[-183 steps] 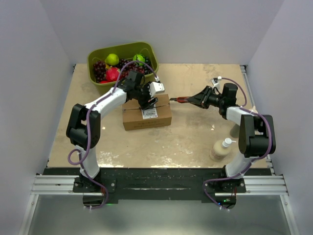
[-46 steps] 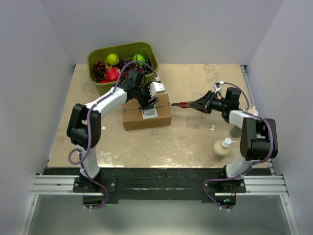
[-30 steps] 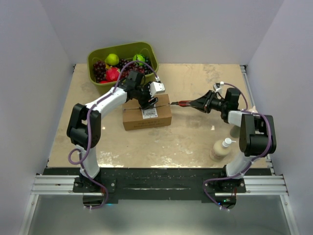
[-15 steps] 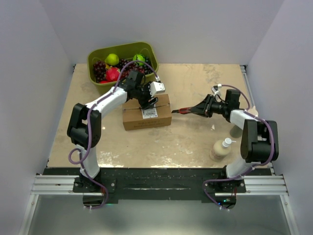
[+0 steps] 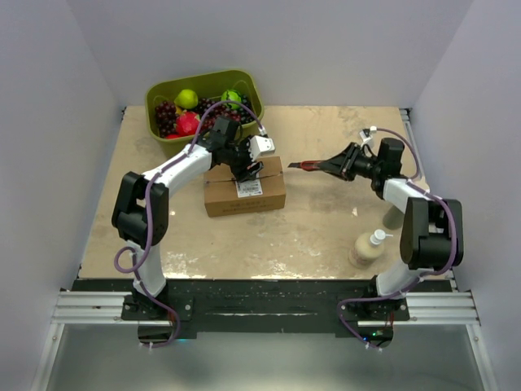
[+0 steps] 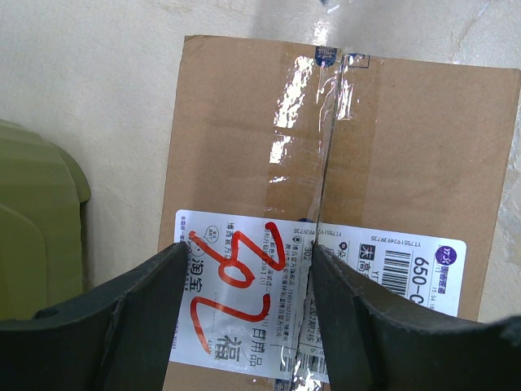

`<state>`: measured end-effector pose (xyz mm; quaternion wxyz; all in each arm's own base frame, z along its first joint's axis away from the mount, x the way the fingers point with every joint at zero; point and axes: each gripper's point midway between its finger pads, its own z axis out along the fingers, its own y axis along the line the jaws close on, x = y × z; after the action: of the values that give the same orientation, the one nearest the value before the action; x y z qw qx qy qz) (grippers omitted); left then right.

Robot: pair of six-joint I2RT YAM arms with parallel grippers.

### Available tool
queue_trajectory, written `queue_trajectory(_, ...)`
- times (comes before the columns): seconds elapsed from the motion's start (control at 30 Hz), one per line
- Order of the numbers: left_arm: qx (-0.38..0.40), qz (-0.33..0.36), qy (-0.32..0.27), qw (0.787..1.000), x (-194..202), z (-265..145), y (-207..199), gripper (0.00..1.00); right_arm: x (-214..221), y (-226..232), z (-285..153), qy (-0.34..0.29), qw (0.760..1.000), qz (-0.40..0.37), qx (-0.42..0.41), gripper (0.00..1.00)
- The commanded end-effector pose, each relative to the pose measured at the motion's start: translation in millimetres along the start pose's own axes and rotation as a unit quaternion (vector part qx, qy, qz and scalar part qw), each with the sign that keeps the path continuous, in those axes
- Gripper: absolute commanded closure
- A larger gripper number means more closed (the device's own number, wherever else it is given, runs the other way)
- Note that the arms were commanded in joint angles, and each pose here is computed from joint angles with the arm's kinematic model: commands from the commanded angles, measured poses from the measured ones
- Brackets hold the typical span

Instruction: Unpack the express box

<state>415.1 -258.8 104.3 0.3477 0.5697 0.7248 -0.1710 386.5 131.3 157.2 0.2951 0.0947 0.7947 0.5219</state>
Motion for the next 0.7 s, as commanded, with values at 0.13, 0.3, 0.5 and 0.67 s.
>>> queue_trajectory(0.13, 0.051, -0.036, 0.108, 0.992, 71.2, 21.8, -35.8, 0.33, -29.4, -1.7, 11.7, -0.052, 0.998, 0.007, -0.021, 1.00)
queue_trajectory(0.3, 0.052, -0.037, 0.109, 0.992, 71.9, 22.1, -36.3, 0.33, -29.1, -1.1, 15.7, -0.046, 0.998, 0.021, -0.039, 1.00)
queue_trajectory(0.5, 0.052, -0.036, 0.109, 0.992, 72.1, 22.0, -36.0, 0.34, -23.3, 3.8, 21.5, -0.026, 0.998, 0.022, -0.054, 1.00)
queue_trajectory(0.67, 0.053, -0.036, 0.110, 0.992, 73.1, 23.1, -36.1, 0.34, -11.8, 2.5, 23.9, -0.008, 0.998, 0.025, -0.051, 1.00)
